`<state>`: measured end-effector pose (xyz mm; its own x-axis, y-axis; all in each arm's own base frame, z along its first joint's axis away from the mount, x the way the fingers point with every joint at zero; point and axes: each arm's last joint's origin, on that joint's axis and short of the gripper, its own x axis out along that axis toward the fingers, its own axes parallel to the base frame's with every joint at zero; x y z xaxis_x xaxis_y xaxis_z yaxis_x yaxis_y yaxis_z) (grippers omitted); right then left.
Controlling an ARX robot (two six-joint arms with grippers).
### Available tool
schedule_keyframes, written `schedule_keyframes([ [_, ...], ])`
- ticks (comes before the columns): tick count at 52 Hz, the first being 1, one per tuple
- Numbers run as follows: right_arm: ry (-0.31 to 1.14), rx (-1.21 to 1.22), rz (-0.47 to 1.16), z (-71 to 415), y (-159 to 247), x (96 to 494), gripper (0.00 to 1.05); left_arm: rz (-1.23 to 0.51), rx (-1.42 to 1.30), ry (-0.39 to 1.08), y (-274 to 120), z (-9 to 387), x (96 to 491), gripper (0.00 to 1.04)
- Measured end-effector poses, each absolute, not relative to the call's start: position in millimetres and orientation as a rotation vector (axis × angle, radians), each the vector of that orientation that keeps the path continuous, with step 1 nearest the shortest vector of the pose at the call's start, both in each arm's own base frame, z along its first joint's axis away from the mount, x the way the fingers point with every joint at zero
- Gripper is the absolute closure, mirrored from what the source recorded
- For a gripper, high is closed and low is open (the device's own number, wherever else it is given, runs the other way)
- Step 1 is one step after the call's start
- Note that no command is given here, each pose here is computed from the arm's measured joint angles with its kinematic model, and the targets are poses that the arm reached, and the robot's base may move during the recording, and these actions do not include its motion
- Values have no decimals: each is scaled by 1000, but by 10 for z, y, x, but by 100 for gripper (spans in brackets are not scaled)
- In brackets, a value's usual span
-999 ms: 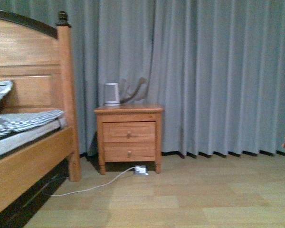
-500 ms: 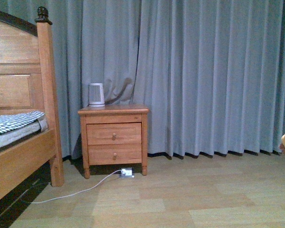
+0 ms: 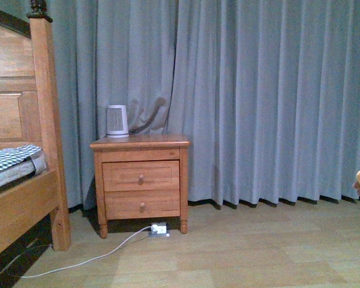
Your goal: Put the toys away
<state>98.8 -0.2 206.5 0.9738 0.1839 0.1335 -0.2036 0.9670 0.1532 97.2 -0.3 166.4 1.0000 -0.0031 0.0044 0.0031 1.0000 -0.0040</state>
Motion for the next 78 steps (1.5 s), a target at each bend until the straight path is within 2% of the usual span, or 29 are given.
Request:
schedule_keyframes([
  [78,-119,167,196,2065,-2,988,94,-3,-4,-5,-3,1665,971,6],
])
